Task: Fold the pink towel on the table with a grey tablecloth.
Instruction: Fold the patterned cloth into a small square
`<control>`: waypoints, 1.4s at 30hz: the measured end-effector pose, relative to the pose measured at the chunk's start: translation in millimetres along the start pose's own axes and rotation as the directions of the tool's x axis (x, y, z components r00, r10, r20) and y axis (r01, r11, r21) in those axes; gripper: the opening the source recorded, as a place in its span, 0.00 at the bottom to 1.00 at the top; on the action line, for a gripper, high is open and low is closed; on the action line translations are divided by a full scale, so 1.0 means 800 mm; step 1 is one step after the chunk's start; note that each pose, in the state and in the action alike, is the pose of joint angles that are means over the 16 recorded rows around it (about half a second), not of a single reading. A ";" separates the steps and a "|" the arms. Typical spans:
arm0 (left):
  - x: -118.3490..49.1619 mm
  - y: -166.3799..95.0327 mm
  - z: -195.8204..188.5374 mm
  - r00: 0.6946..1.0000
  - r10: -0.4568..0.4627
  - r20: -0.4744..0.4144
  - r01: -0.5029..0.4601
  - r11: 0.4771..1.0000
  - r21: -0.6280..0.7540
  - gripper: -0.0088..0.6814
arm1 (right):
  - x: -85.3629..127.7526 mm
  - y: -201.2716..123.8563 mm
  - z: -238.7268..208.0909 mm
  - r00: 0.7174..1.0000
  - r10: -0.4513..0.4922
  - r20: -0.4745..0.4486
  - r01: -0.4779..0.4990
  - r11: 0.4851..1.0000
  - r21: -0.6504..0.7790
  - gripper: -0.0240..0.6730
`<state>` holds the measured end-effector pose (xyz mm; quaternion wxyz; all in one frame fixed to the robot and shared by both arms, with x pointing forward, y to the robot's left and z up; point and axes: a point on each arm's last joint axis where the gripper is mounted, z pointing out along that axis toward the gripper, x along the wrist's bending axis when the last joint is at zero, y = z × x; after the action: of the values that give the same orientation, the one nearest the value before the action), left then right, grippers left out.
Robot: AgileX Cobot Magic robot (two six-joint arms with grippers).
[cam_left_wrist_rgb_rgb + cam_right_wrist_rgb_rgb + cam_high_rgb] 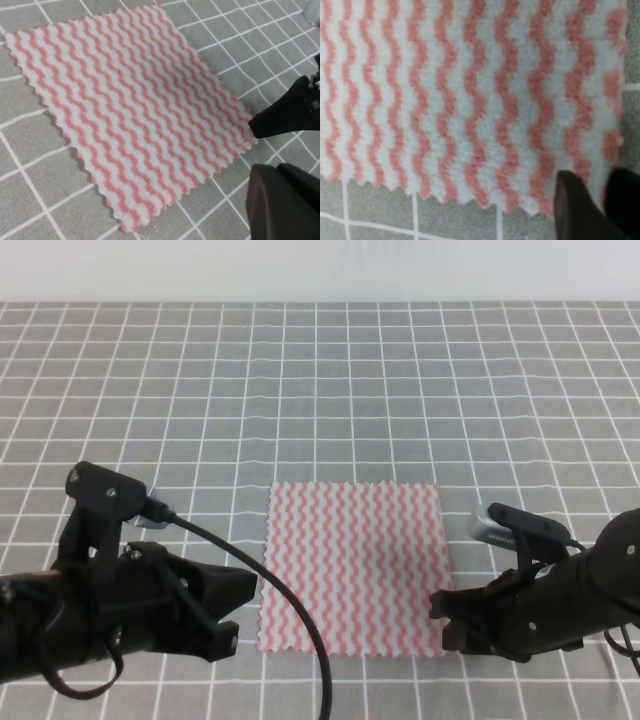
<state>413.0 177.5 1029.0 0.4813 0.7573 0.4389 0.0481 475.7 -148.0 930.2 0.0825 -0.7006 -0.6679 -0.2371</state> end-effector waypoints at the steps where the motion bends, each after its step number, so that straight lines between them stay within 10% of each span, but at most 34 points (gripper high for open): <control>1: 0.000 0.000 0.000 1.000 0.000 0.000 0.000 1.000 0.000 0.01 | 0.000 0.000 0.000 1.000 0.000 0.000 0.000 1.000 0.000 0.16; 23: 0.002 -0.002 0.004 0.989 0.146 0.004 -0.146 0.989 0.016 0.01 | 0.021 0.025 -0.014 0.999 -0.027 -0.044 0.024 0.996 -0.086 0.01; 42: 0.001 -0.020 0.056 0.911 0.413 0.025 -0.413 0.906 0.094 0.01 | 0.033 0.059 -0.009 0.998 -0.039 -0.045 0.029 0.980 -0.199 0.01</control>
<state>425.7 149.4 992.6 0.4237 0.8556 0.2695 0.1254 520.1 -132.1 957.3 0.0245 -0.6878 -0.6506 -0.3210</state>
